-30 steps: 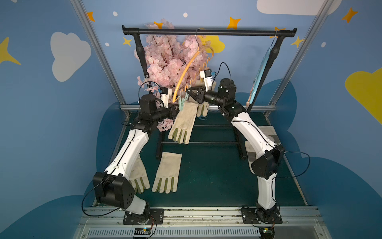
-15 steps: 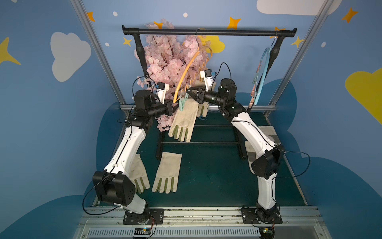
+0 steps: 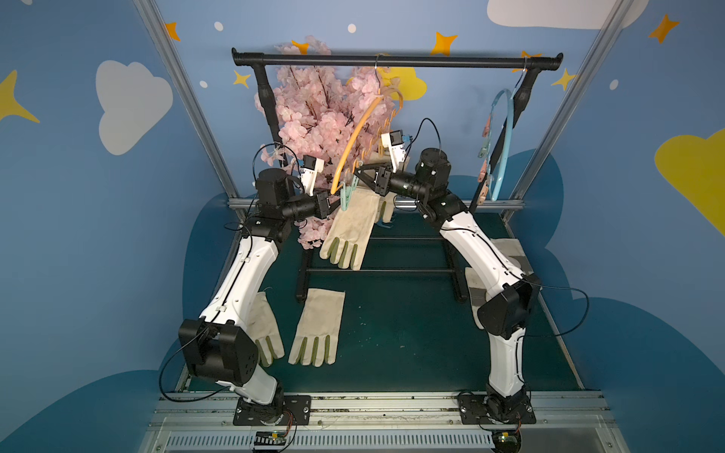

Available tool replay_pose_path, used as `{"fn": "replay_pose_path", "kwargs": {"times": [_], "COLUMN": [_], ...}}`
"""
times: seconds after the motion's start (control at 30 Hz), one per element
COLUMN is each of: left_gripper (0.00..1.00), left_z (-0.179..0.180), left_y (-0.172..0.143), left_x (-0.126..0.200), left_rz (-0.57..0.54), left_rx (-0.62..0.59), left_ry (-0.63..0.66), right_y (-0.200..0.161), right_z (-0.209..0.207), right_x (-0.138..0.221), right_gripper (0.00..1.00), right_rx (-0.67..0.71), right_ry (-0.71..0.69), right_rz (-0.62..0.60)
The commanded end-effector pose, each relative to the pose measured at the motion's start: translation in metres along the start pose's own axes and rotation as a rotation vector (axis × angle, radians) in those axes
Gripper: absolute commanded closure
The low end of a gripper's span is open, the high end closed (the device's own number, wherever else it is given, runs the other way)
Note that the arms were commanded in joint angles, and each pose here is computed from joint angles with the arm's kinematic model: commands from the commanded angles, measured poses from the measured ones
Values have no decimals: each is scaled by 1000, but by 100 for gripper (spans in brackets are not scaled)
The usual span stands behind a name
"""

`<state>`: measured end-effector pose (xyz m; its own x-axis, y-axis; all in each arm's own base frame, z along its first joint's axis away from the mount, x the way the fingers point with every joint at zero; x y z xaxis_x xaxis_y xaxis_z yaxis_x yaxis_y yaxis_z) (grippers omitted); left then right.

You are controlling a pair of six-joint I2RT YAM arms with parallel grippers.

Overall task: Clip the gloves onto a hanger to dry
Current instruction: Clamp the glove onto the hanger.

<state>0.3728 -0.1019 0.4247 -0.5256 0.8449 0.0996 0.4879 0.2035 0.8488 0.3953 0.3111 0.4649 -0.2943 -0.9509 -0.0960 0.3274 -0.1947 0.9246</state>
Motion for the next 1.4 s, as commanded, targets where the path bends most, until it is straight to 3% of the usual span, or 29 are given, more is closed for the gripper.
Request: {"fn": "replay_pose_path", "kwargs": {"times": [0.0, 0.47, 0.6, 0.9, 1.03, 1.1, 1.17, 1.23, 1.37], "left_gripper": [97, 97, 97, 97, 83, 64, 60, 48, 40], "left_z": [-8, -6, -4, 3, 8, 9, 9, 7, 2], "left_y": [11, 28, 24, 10, 6, 4, 2, -2, -13], "left_x": [5, 1, 1, 1, 0, 0, 2, 5, 19], "left_rz": [-27, -80, -66, -39, -28, -21, -18, -15, -12], "left_rx": [-39, -41, -31, -16, -2, 6, 11, 13, 28], "left_ry": [-35, -55, -55, -21, -3, 6, 28, 52, 153], "right_y": [8, 4, 6, 6, 6, 5, 3, 2, -1], "right_z": [3, 5, 5, 2, 2, 3, 4, 6, 13], "right_x": [5, 2, 4, 6, 9, 11, 14, 19, 33], "right_gripper": [78, 76, 56, 34, 28, 26, 25, 25, 24], "right_rx": [16, 6, 10, 8, 11, 13, 11, 18, 45], "right_ry": [11, 28, 22, -7, -29, -40, -53, -69, -119], "right_rz": [-26, -11, -18, -26, -32, -34, -36, -39, -57]}}
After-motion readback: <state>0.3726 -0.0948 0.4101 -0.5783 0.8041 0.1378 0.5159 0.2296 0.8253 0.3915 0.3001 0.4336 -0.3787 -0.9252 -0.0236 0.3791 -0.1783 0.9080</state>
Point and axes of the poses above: each gripper's point midway between its finger pads, its own x axis back along the fingers, its own z axis along the line the jaws close on, y = z × x, the point moved 10 cm from there along x, back along the fingers, and after that the axes turned 2 degrees about x, right-handed, at the moved point
